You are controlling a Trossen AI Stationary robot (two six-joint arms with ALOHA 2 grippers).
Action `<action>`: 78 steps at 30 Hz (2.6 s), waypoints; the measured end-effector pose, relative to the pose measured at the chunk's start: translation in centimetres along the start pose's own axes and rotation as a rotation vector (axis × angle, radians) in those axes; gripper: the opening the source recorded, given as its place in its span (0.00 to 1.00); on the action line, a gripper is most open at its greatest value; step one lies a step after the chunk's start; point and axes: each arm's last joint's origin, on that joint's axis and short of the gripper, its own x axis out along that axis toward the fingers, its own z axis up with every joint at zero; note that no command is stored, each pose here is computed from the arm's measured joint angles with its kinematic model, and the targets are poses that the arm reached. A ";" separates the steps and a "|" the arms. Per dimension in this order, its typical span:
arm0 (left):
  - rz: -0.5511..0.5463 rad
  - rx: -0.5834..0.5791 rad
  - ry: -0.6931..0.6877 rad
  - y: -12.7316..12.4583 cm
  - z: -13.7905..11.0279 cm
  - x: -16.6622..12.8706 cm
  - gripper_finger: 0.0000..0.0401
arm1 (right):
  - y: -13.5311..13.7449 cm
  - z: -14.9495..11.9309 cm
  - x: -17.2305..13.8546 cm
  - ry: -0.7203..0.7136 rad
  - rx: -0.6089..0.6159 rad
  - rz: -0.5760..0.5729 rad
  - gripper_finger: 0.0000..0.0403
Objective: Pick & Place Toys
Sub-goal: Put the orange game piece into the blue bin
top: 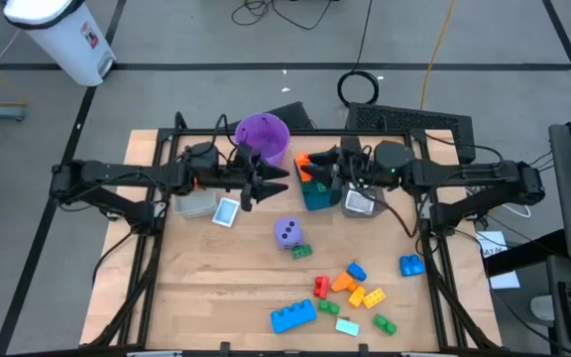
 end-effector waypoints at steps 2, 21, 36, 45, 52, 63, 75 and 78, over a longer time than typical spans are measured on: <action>-0.002 0.015 -0.026 0.2 -0.1 0.4 0.64 | -0.1 -0.1 0.1 0.001 0.018 0.001 0.34; 0.013 0.096 -0.087 0.9 0.5 3.6 0.64 | 0.2 0.5 0.3 -0.079 0.036 0.025 0.34; 0.036 0.085 -0.114 2.0 1.3 4.0 0.64 | 0.4 0.6 0.4 -0.091 0.057 0.064 0.34; 0.011 0.096 -0.102 1.9 1.3 4.0 0.60 | 0.5 0.6 0.3 -0.090 0.060 0.072 0.34; -0.002 0.098 -0.100 1.8 1.3 4.0 0.41 | 0.5 0.6 0.3 -0.085 0.059 0.090 0.34; -0.028 0.119 -0.116 1.7 1.5 4.0 0.39 | 0.5 0.7 0.3 -0.091 0.057 0.094 0.36; -0.033 0.124 -0.127 1.6 1.6 4.0 0.37 | 0.1 1.2 0.2 -0.125 0.057 0.092 0.51; -0.032 0.123 -0.126 1.7 1.6 4.0 0.37 | -0.2 2.1 -0.3 -0.168 0.028 0.083 0.53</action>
